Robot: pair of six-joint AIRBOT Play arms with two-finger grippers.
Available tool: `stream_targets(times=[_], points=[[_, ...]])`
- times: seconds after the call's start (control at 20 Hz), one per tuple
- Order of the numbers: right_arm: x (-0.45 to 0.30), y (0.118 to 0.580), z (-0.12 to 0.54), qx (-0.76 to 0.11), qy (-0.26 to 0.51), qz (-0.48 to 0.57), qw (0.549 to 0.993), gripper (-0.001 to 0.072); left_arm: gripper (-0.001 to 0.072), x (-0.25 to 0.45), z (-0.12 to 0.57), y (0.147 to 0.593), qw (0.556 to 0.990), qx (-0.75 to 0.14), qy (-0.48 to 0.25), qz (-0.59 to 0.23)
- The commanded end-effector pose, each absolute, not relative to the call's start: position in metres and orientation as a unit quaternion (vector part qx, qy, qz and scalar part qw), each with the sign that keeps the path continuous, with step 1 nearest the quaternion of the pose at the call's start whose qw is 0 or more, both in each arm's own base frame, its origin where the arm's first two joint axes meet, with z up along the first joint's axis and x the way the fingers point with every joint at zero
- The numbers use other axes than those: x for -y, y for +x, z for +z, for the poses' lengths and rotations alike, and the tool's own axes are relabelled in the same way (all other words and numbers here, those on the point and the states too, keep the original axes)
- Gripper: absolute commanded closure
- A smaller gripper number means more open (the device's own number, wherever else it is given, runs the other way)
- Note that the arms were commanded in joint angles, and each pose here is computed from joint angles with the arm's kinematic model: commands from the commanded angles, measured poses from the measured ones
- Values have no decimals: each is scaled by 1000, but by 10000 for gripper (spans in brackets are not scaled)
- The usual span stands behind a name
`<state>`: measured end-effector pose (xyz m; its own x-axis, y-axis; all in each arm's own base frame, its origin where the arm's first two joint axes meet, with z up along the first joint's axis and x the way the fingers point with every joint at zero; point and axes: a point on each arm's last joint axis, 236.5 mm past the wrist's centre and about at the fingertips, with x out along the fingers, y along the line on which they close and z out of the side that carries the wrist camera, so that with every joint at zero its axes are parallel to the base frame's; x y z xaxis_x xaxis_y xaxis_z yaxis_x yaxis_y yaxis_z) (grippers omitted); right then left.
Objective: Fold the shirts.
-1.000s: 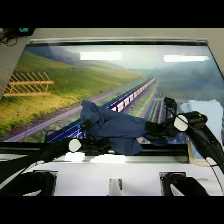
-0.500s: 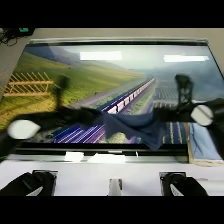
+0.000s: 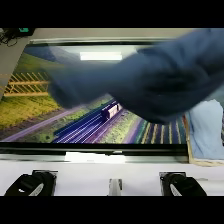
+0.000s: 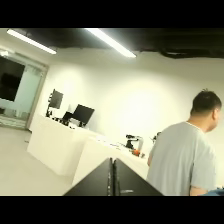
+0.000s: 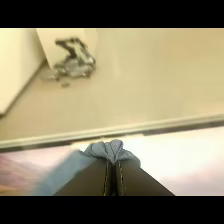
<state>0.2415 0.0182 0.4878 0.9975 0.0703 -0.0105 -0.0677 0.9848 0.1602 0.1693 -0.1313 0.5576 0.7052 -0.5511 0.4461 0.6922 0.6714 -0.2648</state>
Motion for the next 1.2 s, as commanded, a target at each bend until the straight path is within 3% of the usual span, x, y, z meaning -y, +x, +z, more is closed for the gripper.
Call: stream_targets(times=[0.0, 0.15, 0.3, 0.55, 0.7, 1.15], points=[[-4, 216, 495, -7, 90, 19, 996, 688, 681, 131, 563, 159, 896, 164, -215, -353], [-1, 215, 473, -53, 77, 10, 996, 688, 681, 137, 549, 177, 907, 138, -197, -345], [-11, 222, 440, -124, 77, 17, 989, 688, 680, 153, 498, 210, 926, 54, -164, -335], [-98, 260, 433, -155, 111, 166, 967, 688, 681, 155, 437, 261, 947, -14, -137, -290], [-141, 281, 404, -223, 137, 226, 938, 688, 680, 137, 421, 274, 962, -38, -118, -242], [-145, 319, 279, -418, 99, 178, 885, 688, 680, 122, 315, 296, 959, -215, -65, -176]])
